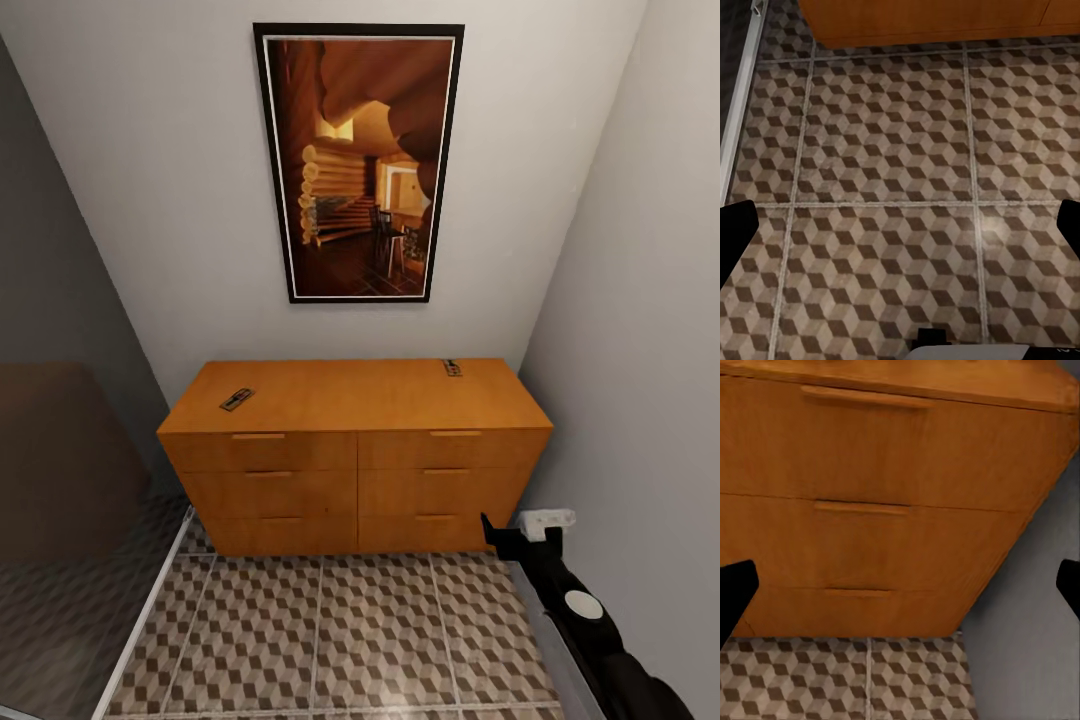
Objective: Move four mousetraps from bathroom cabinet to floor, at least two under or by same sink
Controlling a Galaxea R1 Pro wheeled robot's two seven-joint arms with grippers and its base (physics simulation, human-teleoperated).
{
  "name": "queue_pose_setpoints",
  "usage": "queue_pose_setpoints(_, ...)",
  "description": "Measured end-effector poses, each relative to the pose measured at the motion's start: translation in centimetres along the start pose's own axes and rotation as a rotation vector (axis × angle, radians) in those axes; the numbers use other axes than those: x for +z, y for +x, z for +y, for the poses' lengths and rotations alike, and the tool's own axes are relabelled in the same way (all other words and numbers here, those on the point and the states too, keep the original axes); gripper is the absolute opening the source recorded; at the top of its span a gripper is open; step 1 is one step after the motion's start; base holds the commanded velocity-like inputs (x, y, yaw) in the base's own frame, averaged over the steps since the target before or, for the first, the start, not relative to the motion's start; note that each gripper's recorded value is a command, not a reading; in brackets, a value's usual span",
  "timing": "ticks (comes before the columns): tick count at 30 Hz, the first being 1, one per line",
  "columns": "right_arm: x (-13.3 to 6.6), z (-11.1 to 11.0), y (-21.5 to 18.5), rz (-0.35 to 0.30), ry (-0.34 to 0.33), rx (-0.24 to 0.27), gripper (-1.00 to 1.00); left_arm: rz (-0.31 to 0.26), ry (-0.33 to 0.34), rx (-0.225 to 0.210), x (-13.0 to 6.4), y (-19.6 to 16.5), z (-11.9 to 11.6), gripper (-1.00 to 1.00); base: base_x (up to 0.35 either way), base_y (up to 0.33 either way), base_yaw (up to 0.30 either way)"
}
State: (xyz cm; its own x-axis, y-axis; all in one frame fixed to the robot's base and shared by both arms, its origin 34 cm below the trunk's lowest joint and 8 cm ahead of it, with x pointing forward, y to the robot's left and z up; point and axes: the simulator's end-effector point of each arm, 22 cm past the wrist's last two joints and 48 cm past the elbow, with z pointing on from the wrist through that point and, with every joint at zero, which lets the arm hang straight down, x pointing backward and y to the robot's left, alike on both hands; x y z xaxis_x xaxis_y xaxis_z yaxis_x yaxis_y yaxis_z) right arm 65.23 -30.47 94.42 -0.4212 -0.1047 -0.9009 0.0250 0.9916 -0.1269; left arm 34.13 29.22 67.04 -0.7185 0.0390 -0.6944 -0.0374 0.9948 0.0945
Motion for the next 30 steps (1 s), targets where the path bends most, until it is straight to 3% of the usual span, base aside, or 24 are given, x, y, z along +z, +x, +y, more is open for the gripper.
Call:
queue_pose_setpoints(6, -0.2, -6.0, -12.1, -0.095, 0.096, 0.002, 1.0, 0.0, 0.0, 0.0, 0.0, 0.0, 0.0, 1.0, 0.0, 0.0, 0.0)
queue_pose_setpoints(13, 0.7, -9.1, -19.1, -0.081, 0.127, -0.017, 1.0, 0.0, 0.0, 0.0, 0.0, 0.0, 0.0, 1.0, 0.0, 0.0, 0.0)
queue_pose_setpoints(19, 1.3, -9.2, -24.2, -0.07, 0.103, 0.031, 1.0, 0.0, 0.0, 0.0, 0.0, 0.0, 0.0, 1.0, 0.0, 0.0, 0.0)
queue_pose_setpoints(23, 1.5, -7.6, -26.8, -0.057, 0.048, 0.084, 1.0, 0.0, 0.0, 0.0, 0.0, 0.0, 0.0, 1.0, 0.017, 0.0, 0.0)
queue_pose_setpoints(30, 2.5, -5.4, -26.0, 0.004, -0.005, 0.121, 1.0, 0.0, 0.0, 0.0, 0.0, 0.0, 0.0, 1.0, 0.186, 0.0, 0.0)
